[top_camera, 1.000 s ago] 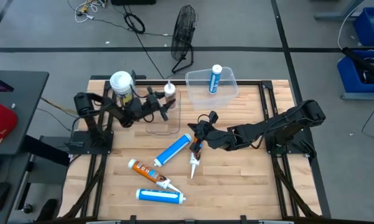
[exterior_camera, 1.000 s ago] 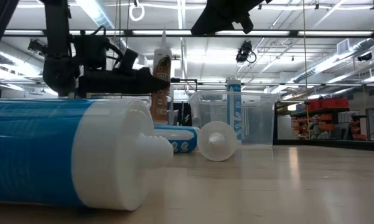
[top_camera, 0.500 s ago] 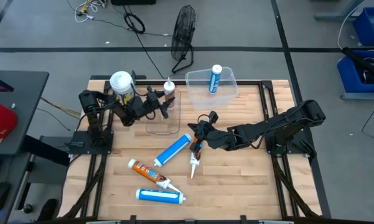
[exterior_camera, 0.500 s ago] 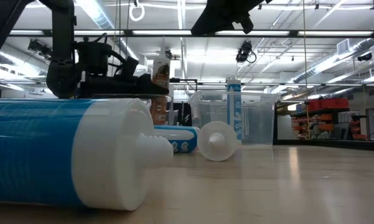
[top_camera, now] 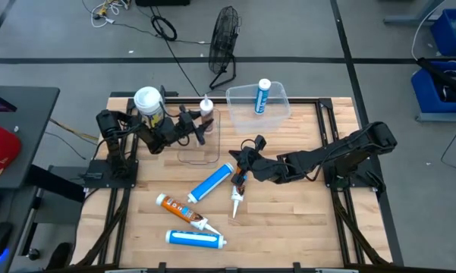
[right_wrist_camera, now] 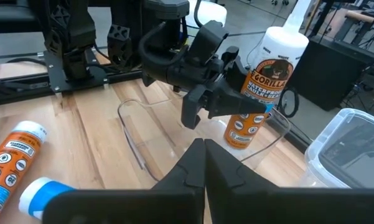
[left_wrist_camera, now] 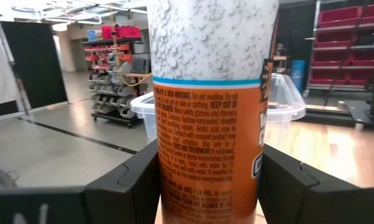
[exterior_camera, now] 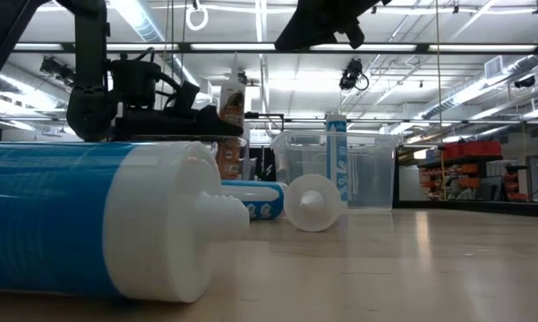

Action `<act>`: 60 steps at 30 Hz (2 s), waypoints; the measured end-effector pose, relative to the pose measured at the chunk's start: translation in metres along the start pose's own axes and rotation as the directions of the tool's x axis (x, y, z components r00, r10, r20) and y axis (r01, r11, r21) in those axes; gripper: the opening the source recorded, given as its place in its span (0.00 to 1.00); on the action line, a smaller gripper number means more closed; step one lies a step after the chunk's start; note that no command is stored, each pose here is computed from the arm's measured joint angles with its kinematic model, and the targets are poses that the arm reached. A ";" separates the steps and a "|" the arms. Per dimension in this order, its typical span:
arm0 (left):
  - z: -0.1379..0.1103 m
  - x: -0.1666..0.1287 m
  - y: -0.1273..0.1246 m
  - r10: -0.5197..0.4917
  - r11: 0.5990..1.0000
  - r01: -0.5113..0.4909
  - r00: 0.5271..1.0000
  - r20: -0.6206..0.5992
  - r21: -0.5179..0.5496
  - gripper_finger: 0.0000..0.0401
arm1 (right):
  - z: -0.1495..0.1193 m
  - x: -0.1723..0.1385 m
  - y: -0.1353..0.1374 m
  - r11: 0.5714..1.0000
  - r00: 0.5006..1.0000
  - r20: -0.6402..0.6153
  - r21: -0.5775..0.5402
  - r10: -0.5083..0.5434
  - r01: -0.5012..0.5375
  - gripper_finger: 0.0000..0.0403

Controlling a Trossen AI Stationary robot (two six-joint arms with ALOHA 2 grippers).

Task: Pick & place silicon tubes, Sealant and Lysol wipes
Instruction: Put the bottom orange sealant into the transparent bin

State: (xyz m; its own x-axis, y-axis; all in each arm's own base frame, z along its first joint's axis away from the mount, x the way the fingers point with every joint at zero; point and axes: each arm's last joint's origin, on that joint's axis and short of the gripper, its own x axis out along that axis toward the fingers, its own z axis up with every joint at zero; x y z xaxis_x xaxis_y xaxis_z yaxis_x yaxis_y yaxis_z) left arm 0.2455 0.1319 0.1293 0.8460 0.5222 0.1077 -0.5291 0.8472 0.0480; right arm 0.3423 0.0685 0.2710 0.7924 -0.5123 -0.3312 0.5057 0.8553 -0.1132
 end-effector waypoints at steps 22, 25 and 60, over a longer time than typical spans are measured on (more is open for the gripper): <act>-0.002 0.000 -0.001 -0.028 1.000 0.028 0.999 -0.018 0.009 0.53 | 0.000 0.000 0.000 1.000 1.000 0.000 0.000 0.001 -0.001 0.01; -0.005 0.000 -0.001 -0.028 1.000 0.029 0.999 -0.023 0.009 0.53 | 0.000 0.000 0.000 1.000 1.000 -0.001 0.000 0.001 -0.001 0.01; -0.018 0.012 0.001 -0.020 1.000 0.021 0.997 -0.072 0.012 0.54 | -0.004 0.001 -0.002 1.000 0.999 -0.037 -0.008 -0.011 0.011 0.01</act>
State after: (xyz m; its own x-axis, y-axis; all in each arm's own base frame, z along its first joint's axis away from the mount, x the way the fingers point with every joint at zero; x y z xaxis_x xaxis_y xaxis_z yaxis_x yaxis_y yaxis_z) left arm 0.2560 0.1403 0.1130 0.8589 0.5110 0.0351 -0.5122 0.8566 0.0625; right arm 0.3405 0.0670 0.2667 0.7737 -0.5183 -0.3644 0.5114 0.8504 -0.1238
